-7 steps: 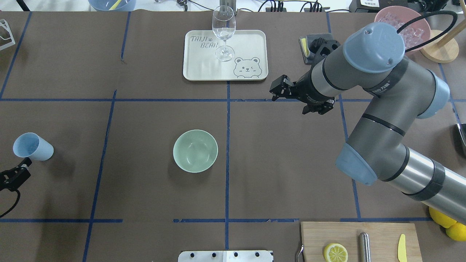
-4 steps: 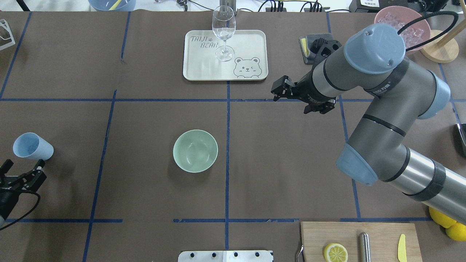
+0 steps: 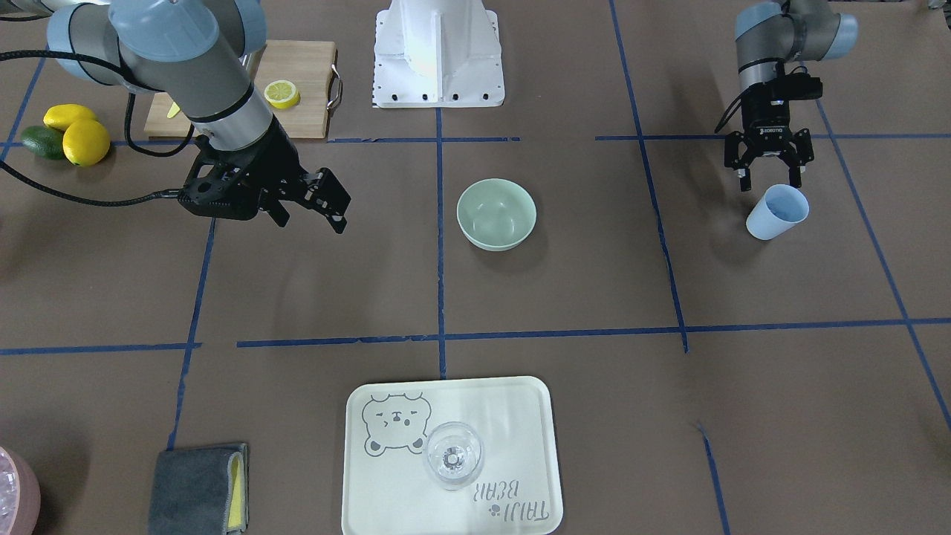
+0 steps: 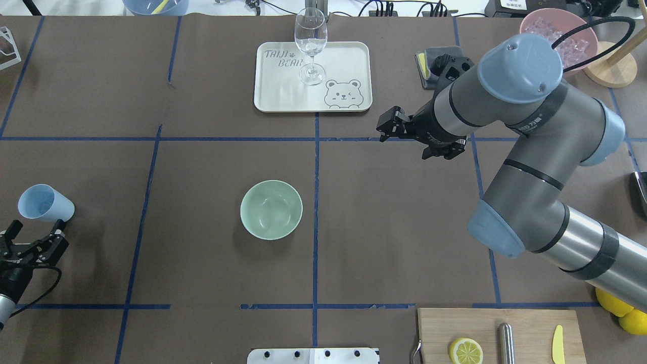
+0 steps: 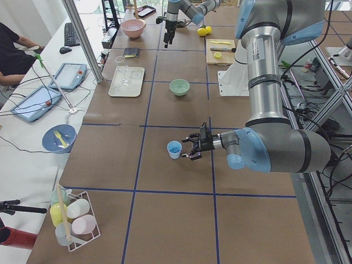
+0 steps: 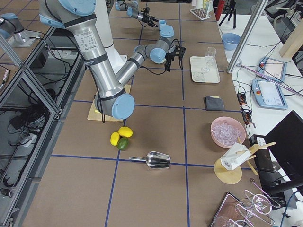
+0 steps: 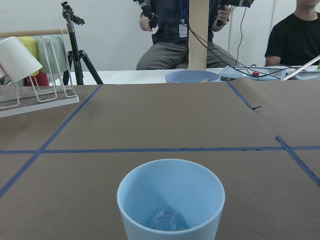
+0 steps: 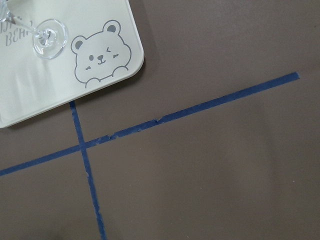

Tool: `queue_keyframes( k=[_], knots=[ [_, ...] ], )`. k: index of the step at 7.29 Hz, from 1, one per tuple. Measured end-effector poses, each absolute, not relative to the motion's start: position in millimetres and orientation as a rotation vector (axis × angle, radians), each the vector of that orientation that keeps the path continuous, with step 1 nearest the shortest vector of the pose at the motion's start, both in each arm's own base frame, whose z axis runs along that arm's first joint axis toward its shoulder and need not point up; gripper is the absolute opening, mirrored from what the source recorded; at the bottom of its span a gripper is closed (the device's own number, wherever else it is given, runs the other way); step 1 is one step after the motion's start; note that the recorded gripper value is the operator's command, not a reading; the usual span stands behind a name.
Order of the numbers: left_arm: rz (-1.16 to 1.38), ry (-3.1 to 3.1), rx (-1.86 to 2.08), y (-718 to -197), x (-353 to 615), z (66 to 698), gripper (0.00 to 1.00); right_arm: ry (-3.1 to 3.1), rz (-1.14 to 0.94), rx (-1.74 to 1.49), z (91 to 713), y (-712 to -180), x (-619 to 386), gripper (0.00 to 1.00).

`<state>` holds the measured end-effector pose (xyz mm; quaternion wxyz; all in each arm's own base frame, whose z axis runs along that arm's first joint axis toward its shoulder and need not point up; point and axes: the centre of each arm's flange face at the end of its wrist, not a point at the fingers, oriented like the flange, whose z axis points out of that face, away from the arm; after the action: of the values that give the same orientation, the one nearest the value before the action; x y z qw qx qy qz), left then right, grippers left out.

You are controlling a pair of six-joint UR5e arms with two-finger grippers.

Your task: Pour ice into bowl

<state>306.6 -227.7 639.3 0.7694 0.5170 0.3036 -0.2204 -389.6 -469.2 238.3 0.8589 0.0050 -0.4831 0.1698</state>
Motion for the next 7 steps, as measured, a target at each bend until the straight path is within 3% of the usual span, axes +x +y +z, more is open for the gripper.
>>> queue_keyframes(
  k=[7],
  knots=[
    [-0.498, 0.608, 1.095, -247.4, 315.8, 664.4, 1.0, -1.009, 0.359, 0.015, 240.1, -469.1, -391.3, 1.0]
  ],
)
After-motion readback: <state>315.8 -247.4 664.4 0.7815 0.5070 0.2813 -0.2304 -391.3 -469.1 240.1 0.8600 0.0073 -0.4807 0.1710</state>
